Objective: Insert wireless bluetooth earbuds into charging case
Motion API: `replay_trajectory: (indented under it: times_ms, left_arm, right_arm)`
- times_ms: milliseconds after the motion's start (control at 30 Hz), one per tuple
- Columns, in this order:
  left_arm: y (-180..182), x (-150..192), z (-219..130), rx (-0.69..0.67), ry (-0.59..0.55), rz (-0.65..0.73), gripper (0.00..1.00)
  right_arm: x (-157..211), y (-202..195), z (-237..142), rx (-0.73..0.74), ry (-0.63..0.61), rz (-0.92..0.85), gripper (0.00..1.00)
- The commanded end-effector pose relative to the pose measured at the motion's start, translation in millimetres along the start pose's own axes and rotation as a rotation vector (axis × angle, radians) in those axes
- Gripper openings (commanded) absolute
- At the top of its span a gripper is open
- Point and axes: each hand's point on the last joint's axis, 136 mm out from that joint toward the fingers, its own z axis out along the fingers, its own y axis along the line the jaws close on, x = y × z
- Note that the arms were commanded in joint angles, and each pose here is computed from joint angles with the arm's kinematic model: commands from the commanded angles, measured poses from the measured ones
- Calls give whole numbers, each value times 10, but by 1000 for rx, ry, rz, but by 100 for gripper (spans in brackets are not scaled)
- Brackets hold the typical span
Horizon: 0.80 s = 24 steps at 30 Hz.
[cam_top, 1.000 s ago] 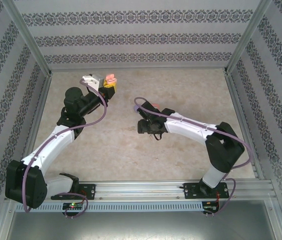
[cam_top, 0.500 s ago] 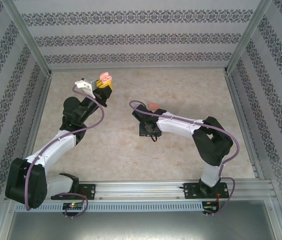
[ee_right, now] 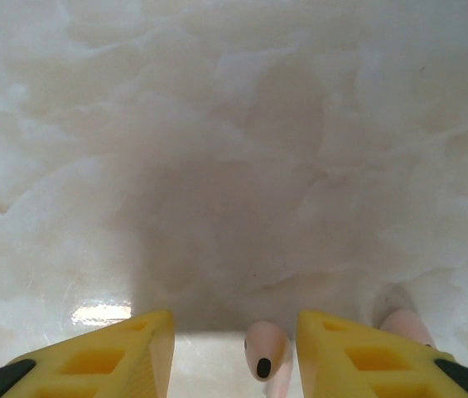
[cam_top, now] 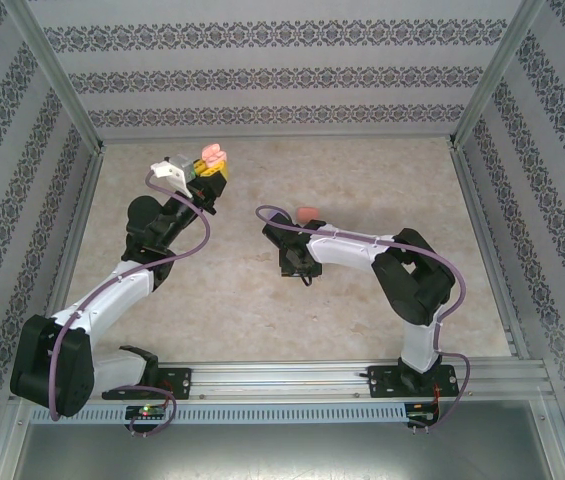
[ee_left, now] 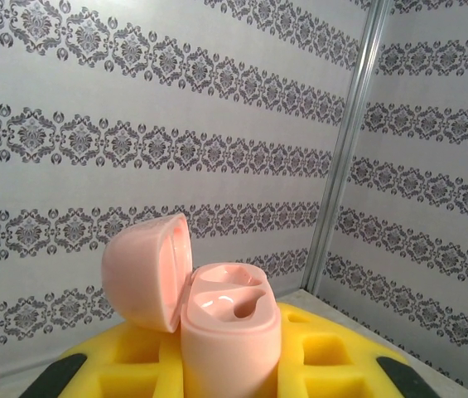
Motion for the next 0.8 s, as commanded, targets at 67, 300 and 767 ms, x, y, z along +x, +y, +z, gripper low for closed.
replay_trajectory:
  times_ms: [67,300,767]
  left_arm:
    - [-188,-86,35,70,-36,29,0]
    - [-235,-69,84,86,-31,33,0]
    - [-321,-54,139,114,-23,52,0]
  right_arm:
    - [29,-95,56,40,16,18,42]
    - [72,-161,76,51,29,22,40]
    - [147,-212,139,67,50,29,33]
